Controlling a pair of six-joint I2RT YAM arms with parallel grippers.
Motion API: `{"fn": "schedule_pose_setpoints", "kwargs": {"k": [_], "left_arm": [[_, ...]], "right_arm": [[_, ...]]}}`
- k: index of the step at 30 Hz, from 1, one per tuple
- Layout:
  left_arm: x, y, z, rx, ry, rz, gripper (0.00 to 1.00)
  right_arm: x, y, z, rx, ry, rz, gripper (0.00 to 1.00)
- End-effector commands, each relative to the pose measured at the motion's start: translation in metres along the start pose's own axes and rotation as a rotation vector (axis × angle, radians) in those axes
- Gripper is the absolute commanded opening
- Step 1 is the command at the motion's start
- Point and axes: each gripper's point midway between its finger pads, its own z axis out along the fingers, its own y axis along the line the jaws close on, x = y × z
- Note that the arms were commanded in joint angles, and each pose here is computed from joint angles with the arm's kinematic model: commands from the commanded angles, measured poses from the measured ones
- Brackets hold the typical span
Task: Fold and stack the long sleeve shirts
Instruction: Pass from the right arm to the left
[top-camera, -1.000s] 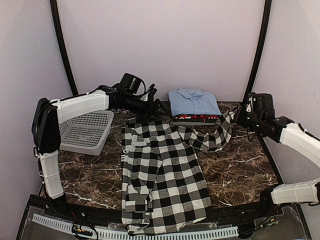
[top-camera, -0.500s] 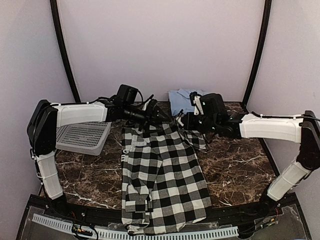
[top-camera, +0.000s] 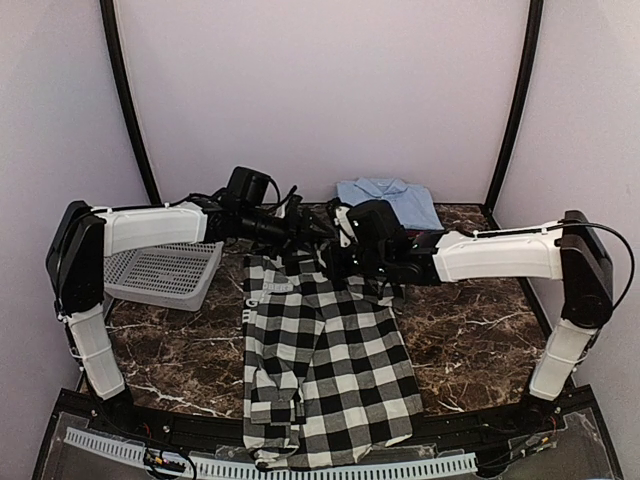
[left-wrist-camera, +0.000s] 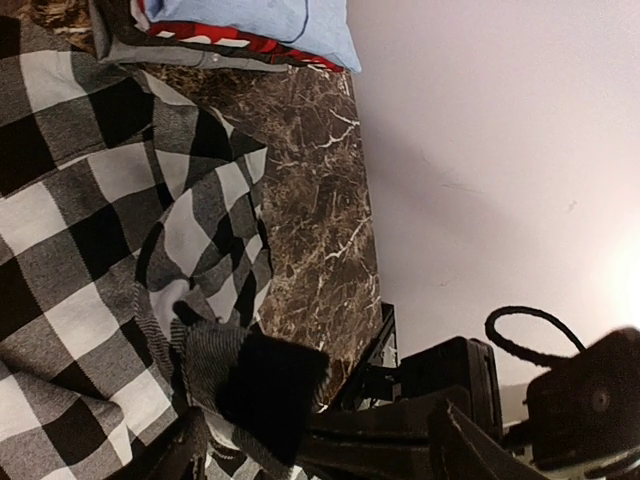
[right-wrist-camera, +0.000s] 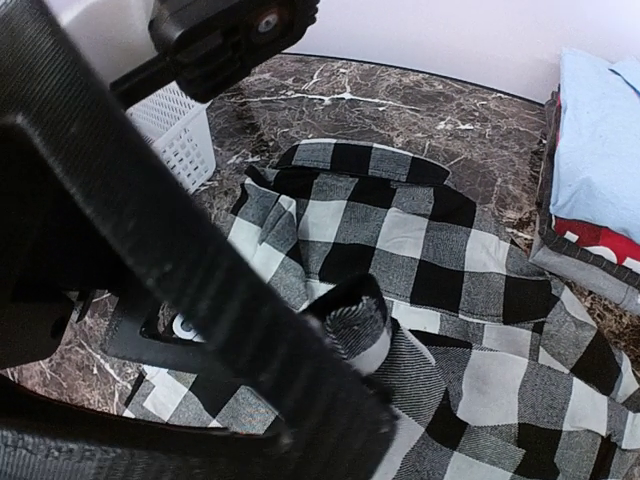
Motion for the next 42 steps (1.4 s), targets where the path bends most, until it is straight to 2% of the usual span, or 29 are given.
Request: {"fn": "schedule_pose_setpoints", "kwargs": {"k": [1,5,12,19,23,24,26,27,29,35,37,42], "left_arm": [[-0.009,0.001,-0.023,-0.133,-0.081,0.031,0.72],[-0.011,0.018,-0.023,-0.227,-0.077,0.026,0.68],[-0.007,0.041,-0.014,-0.290,-0.039,0.004,0.58],[-0.008,0.052,-0.009,-0.330,-0.019,0.014,0.42],[-0.007,0.057,-0.007,-0.342,-0.006,0.014,0.25],[-0.007,0.058,-0.007,-0.345,-0.005,0.014,0.15],[-0.009,0.057,-0.007,-0.347,-0.008,0.021,0.02],[-0.010,0.056,-0.007,-0.348,-0.009,0.028,0.01],[-0.013,0.052,-0.009,-0.349,-0.016,0.043,0.00],[-0.035,0.029,-0.032,-0.353,-0.107,0.119,0.00],[-0.044,0.017,-0.045,-0.340,-0.150,0.145,0.00],[-0.057,-0.018,-0.077,-0.288,-0.240,0.227,0.00]], "right_arm": [[-0.010,0.015,0.002,0.045,-0.037,-0.102,0.00],[-0.012,0.018,0.005,0.091,-0.054,-0.163,0.00],[-0.001,0.023,0.018,0.139,-0.009,-0.268,0.00],[0.003,0.028,0.023,0.134,0.009,-0.313,0.00],[0.008,0.030,0.024,0.122,0.025,-0.327,0.00],[0.009,0.030,0.024,0.120,0.029,-0.328,0.00],[0.012,0.030,0.023,0.120,0.040,-0.321,0.00],[0.012,0.029,0.022,0.121,0.043,-0.312,0.03],[0.011,0.024,0.016,0.139,0.052,-0.288,0.15],[0.015,-0.012,-0.027,0.223,0.110,-0.103,0.54],[0.027,-0.024,-0.045,0.230,0.141,-0.010,0.59],[0.064,-0.048,-0.091,0.262,0.212,0.125,0.61]]}}
